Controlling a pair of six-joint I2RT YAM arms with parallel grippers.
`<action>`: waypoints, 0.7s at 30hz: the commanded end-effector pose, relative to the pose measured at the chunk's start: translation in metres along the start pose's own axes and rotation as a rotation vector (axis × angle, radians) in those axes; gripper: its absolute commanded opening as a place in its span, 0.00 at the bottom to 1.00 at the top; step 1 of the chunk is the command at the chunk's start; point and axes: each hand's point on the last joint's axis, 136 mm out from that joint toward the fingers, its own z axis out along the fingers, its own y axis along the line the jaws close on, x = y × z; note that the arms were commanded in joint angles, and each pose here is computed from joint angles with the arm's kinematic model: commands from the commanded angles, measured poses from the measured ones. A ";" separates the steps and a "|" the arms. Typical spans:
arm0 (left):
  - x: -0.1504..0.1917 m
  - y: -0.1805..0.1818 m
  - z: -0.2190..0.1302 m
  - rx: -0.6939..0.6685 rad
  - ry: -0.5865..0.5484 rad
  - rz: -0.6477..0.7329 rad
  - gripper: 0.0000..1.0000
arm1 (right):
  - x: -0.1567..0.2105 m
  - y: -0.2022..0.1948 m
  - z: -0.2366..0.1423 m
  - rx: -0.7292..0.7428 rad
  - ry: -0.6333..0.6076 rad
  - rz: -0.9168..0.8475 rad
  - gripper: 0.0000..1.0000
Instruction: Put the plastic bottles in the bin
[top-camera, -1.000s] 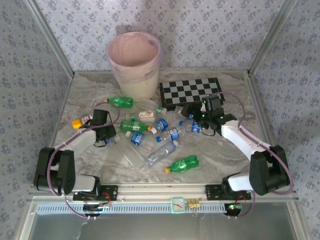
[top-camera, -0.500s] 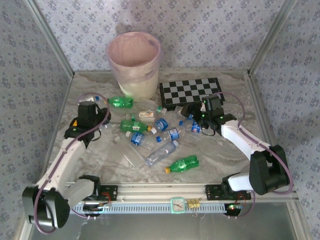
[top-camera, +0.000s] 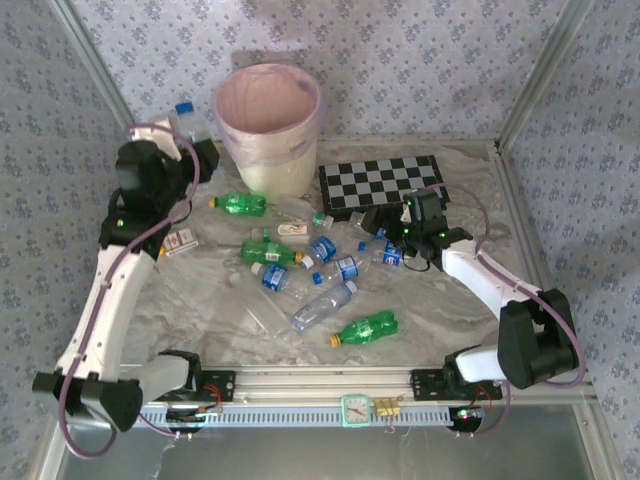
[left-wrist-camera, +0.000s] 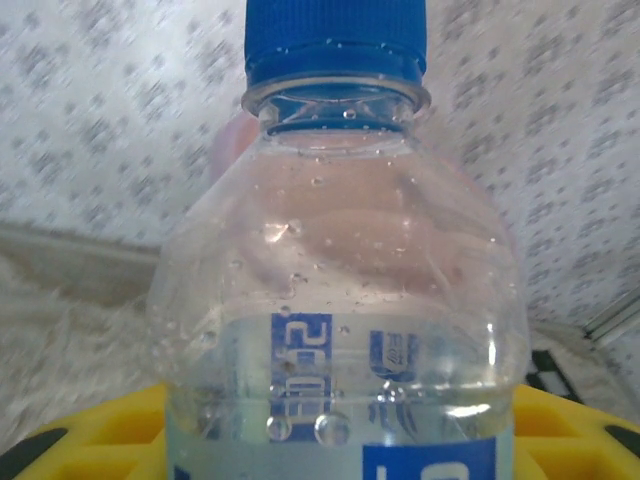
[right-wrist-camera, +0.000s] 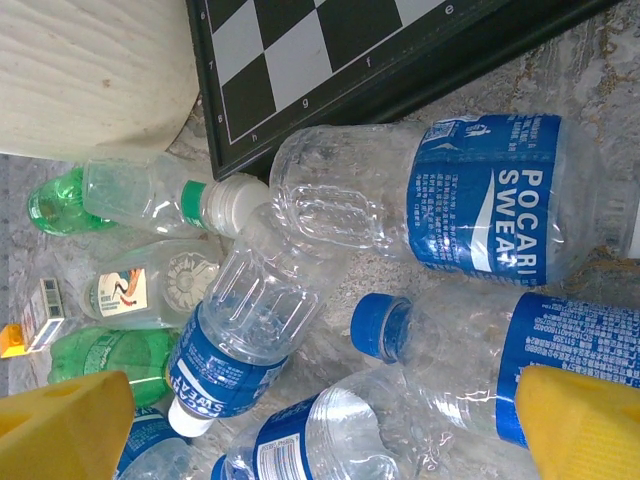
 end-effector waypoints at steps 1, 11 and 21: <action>-0.028 -0.027 0.019 0.119 -0.020 0.047 0.49 | 0.001 -0.004 -0.002 0.014 0.004 -0.016 1.00; -0.046 -0.054 0.116 0.229 0.081 0.038 0.49 | -0.004 -0.004 -0.021 0.028 -0.045 -0.015 1.00; 0.000 -0.052 0.201 0.178 0.285 0.085 0.50 | -0.007 -0.003 -0.035 0.037 -0.081 -0.009 1.00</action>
